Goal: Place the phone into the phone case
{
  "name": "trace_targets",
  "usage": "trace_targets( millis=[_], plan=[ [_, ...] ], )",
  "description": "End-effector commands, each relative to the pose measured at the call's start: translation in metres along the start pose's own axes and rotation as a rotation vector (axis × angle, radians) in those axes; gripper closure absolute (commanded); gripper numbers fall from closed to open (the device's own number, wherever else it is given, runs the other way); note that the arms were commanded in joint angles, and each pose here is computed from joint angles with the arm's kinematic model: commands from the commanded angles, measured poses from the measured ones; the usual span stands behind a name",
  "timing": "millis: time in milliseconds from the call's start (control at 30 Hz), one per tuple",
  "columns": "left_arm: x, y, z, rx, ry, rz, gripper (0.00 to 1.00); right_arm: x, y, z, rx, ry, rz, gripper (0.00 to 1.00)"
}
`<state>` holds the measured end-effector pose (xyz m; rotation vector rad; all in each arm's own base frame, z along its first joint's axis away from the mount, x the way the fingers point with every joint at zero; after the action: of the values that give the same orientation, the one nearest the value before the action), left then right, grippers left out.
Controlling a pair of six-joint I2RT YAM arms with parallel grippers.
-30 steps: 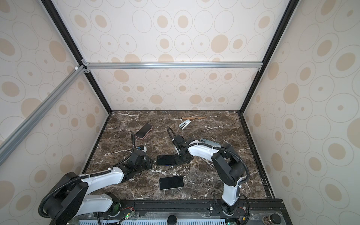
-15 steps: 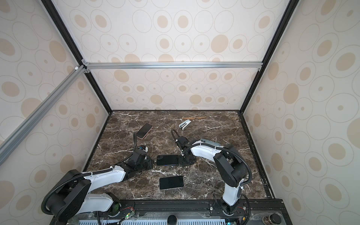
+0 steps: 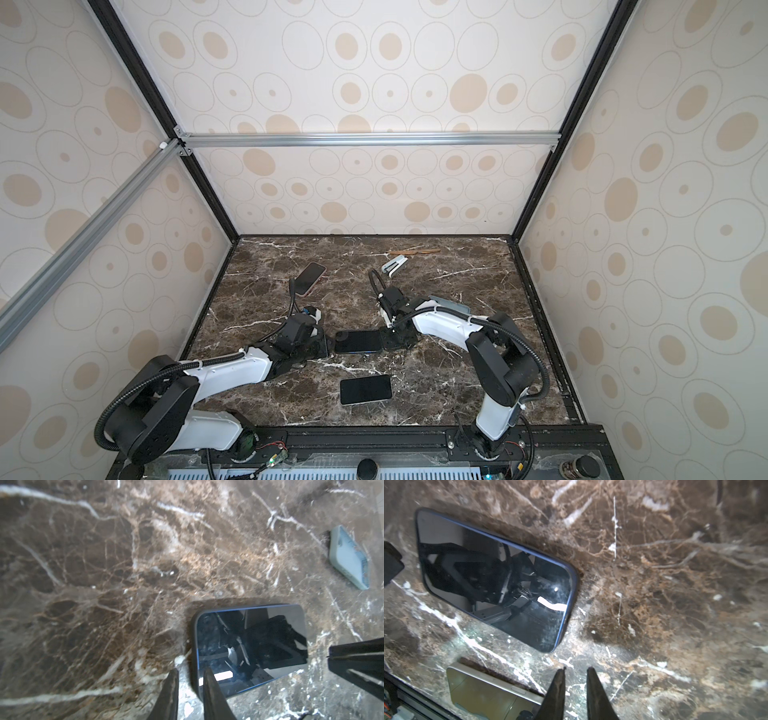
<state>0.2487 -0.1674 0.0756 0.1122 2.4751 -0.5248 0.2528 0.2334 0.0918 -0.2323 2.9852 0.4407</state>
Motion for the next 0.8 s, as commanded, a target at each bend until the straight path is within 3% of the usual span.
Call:
trace_targets(
  millis=[0,300,767],
  plan=[
    [-0.015,-0.010,-0.004,0.024,-0.034,0.015,0.76,-0.007,0.005,-0.004,-0.029,-0.013,0.010,0.81],
    [-0.005,-0.008,0.009,0.039,0.003,0.002,0.76,-0.018,0.009,0.012,-0.110,-0.001,0.060,0.83],
    [0.009,-0.004,0.017,0.051,0.044,-0.003,0.80,-0.011,0.003,0.035,-0.114,0.077,0.083,0.91]
  ],
)
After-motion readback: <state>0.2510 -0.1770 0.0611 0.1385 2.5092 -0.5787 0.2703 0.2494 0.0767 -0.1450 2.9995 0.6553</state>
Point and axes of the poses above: each gripper's point midway between its finger pads, its own z axis out along the fingers, its own y axis along the line the jaws close on, x = y × z, the point moved 5 cm from there along -z, back along the fingers, and after that the axes turned 9 degrees about z, right-handed, at the moved point
